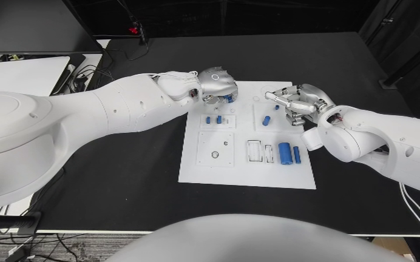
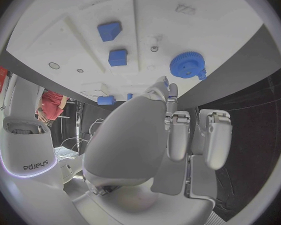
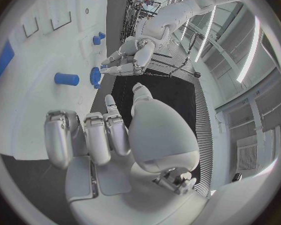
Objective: Assemble the parts on the task board
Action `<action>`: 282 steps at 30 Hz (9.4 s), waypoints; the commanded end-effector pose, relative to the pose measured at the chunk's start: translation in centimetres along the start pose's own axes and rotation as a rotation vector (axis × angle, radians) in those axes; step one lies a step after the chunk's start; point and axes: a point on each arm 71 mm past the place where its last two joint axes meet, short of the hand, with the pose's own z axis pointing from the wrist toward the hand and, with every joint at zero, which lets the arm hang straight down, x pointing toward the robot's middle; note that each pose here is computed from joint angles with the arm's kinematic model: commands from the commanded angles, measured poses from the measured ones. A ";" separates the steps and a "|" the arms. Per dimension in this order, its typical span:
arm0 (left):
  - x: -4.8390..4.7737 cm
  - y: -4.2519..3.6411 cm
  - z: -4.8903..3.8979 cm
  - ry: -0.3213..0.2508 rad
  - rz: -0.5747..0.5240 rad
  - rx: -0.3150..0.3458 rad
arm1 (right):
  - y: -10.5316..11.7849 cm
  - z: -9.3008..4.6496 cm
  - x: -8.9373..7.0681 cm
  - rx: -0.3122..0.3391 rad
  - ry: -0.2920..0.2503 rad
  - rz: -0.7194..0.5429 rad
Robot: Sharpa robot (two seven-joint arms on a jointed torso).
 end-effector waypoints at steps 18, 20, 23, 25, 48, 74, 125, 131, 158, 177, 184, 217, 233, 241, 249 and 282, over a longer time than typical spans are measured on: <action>-0.78 1.19 -2.76 0.008 -0.002 -0.019 | -0.4 -0.3 0.0 0.003 0.004 0.001; -0.74 1.13 -2.91 0.011 -0.005 -0.015 | -0.5 -0.3 0.0 0.004 0.003 0.002; -0.66 1.02 -2.97 0.017 -0.009 -0.009 | -0.6 -0.4 -0.1 0.006 0.003 0.002; -0.61 0.97 -2.98 0.021 -0.011 -0.007 | -0.6 -0.4 -0.1 0.007 0.003 0.002; 0.93 1.08 -3.31 0.124 -0.048 -0.019 | -0.7 -0.5 -0.1 0.012 0.003 0.003; 1.46 1.37 -3.55 0.147 -0.055 -0.044 | -0.7 -0.5 -0.1 0.013 0.008 0.004; 1.94 0.76 -2.94 0.197 -0.076 0.013 | -0.8 -0.5 -0.1 0.016 0.006 0.003; 1.94 0.74 -2.92 0.195 -0.075 0.015 | -0.8 -0.5 -0.1 0.017 0.007 0.003; 2.10 1.15 -2.93 0.211 -0.074 -0.034 | -0.8 -0.5 -0.1 0.019 0.008 0.003; 1.27 2.93 -4.13 0.069 -0.016 -0.176 | -0.8 -0.4 0.0 0.016 0.016 -0.001; 0.21 3.99 -7.28 0.008 0.003 -0.169 | -0.4 -0.9 -0.1 -0.023 0.018 -0.033; -2.92 4.29 -12.71 -0.808 -1.242 -0.424 | 5.3 0.2 -6.9 -0.294 -0.115 -0.797; -3.07 2.34 -11.92 -0.831 -1.316 -0.380 | 3.1 1.5 -4.2 -0.244 -0.020 -1.108; -3.04 2.36 -12.09 -0.833 -1.315 -0.390 | 2.3 1.9 -2.8 -0.216 0.022 -1.215; -2.95 2.45 -12.29 -0.832 -1.312 -0.400 | 2.1 2.3 -2.5 -0.188 0.011 -1.243; -2.87 2.45 -12.58 -0.824 -1.324 -0.410 | 1.3 3.2 -1.5 -0.035 0.014 -1.324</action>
